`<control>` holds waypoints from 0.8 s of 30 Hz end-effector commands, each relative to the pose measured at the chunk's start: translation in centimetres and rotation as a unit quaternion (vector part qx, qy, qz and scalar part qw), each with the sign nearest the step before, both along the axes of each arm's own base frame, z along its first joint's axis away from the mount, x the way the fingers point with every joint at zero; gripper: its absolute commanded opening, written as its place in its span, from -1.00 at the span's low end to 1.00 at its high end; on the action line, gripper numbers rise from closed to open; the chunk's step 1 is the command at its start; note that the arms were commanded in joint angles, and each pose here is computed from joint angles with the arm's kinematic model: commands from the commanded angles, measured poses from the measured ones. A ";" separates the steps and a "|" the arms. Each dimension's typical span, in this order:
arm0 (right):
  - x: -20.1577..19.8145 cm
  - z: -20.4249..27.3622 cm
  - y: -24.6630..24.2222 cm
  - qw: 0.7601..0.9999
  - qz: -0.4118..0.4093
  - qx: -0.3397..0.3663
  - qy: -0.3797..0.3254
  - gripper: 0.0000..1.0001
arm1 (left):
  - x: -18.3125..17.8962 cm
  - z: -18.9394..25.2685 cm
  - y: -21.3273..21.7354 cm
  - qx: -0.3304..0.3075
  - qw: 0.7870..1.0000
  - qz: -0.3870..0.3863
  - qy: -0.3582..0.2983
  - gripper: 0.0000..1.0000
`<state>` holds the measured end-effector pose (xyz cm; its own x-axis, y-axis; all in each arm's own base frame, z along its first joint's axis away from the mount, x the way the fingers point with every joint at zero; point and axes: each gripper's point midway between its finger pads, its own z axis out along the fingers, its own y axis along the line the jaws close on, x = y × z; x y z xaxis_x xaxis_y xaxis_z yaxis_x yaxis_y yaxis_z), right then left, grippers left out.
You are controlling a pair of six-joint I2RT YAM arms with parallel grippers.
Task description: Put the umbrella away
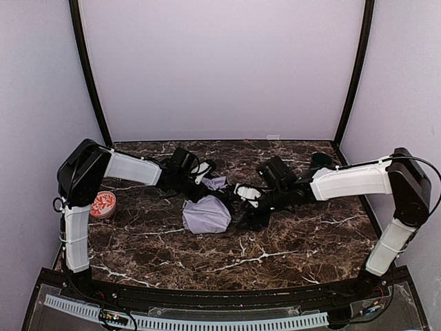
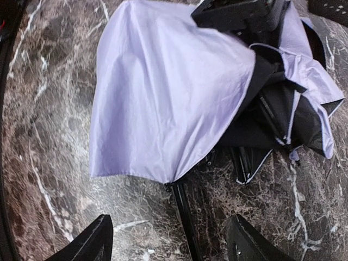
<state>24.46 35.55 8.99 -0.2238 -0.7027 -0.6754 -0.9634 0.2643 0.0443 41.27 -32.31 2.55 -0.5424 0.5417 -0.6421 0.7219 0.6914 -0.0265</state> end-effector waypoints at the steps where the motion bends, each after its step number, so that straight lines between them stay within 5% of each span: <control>1: 0.1 -3.1 -0.2 0.995 0.047 -0.065 -0.063 0.44 | -1.6 -2.3 2.8 0.056 0.998 0.011 0.033 -1.00; 5: 1.1 -5.6 0.3 0.990 0.044 -0.106 -0.077 0.25 | -1.5 -1.6 3.0 0.057 0.998 0.013 0.025 -1.00; 11: -0.2 -7.5 0.3 0.980 0.081 -0.142 -0.109 -0.59 | -1.5 1.2 2.5 0.036 0.999 0.004 0.007 -1.00; 14: -1.8 -7.1 0.4 0.975 0.114 -0.138 -0.134 -0.81 | -1.2 4.3 2.1 0.014 1.000 0.001 -0.017 -1.00; 20: -6.1 -5.0 1.4 0.955 0.186 -0.112 -0.202 -1.00 | -1.4 11.9 0.8 -0.051 0.997 -0.018 -0.063 -1.00; 24: -7.4 -3.1 2.4 0.950 0.188 -0.083 -0.235 -1.00 | -1.5 10.9 1.3 -0.038 0.998 -0.011 -0.056 -1.00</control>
